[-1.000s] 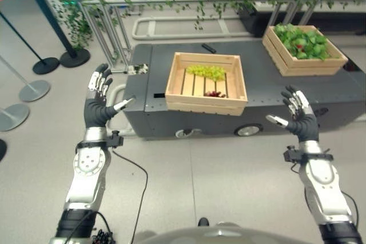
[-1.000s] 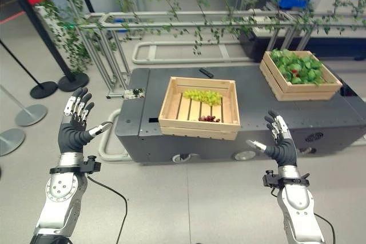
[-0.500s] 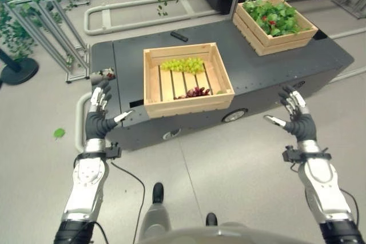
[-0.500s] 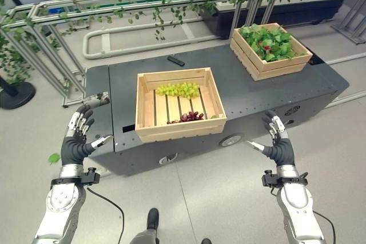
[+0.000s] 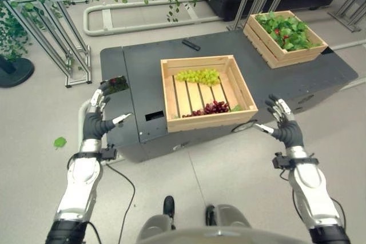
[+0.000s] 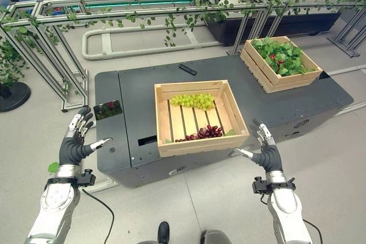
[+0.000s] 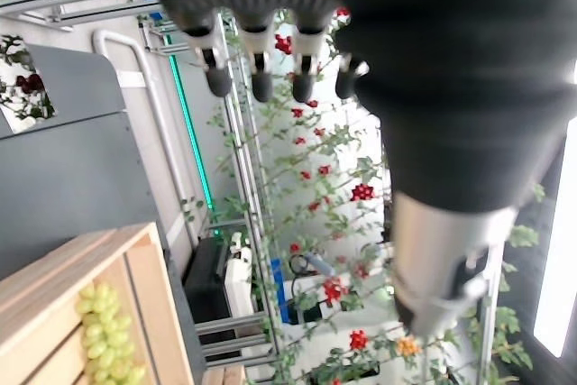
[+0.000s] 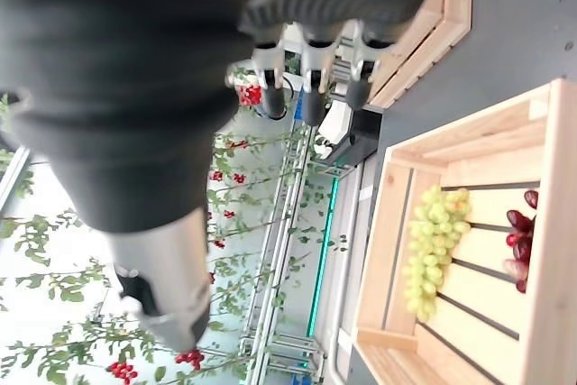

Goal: Pick up the fruits from the basket on one side to the basket on the other side

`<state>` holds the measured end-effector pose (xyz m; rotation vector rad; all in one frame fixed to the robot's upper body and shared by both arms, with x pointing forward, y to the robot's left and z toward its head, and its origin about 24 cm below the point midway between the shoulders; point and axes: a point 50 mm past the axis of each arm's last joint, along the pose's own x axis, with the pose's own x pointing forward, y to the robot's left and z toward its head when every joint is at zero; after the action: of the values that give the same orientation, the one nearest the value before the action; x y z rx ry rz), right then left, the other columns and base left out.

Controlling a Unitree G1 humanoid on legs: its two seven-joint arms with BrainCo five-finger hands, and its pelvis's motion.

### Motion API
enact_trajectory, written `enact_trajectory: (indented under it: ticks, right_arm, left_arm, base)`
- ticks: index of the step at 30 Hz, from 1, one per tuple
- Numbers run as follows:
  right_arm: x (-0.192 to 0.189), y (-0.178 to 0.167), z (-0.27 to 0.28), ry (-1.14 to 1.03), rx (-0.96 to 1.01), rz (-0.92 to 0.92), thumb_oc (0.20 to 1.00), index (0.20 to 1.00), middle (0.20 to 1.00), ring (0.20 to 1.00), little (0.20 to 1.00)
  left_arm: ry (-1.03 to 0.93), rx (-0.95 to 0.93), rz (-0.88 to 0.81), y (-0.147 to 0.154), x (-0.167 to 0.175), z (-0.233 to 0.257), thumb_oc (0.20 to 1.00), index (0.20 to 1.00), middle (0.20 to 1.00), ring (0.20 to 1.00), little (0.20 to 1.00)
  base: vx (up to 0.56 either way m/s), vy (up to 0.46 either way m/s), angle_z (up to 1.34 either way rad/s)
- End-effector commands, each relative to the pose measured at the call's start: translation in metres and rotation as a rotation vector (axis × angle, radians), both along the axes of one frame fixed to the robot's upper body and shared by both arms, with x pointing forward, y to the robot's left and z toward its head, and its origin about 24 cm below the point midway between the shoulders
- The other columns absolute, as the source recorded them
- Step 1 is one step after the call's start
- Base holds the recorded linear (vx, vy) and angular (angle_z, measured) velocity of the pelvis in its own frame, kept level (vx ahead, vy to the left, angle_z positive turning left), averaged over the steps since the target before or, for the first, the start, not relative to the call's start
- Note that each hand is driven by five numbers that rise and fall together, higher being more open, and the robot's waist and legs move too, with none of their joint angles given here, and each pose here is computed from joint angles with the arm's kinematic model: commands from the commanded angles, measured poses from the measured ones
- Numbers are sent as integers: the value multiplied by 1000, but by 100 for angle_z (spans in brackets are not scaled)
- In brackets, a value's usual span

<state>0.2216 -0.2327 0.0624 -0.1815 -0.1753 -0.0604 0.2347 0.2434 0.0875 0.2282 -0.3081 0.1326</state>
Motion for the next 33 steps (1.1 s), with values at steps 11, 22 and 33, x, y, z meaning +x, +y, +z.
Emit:
enact_trajectory:
  ticks: [11,22,33]
  right_arm:
    - [-1,-19,17,-84,-14,-48,1000,1000,1000,1000,1000]
    - [-3,-22,-29,123,-51,-86,1000,1000,1000,1000,1000]
    - [-34,-22,-132,629,-71,-108,1000,1000,1000,1000,1000]
  left_arm:
    - [-43,-67,-64,-17,3,1,1000,1000,1000,1000,1000]
    - [228,-27,-24,-18,3,-59,1000,1000,1000,1000,1000]
    - [899,73,98,2,-52,-186,1000,1000,1000,1000,1000]
  base:
    - [261,-254,62]
    - [101,-27,-15]
    - [24,77,-11]
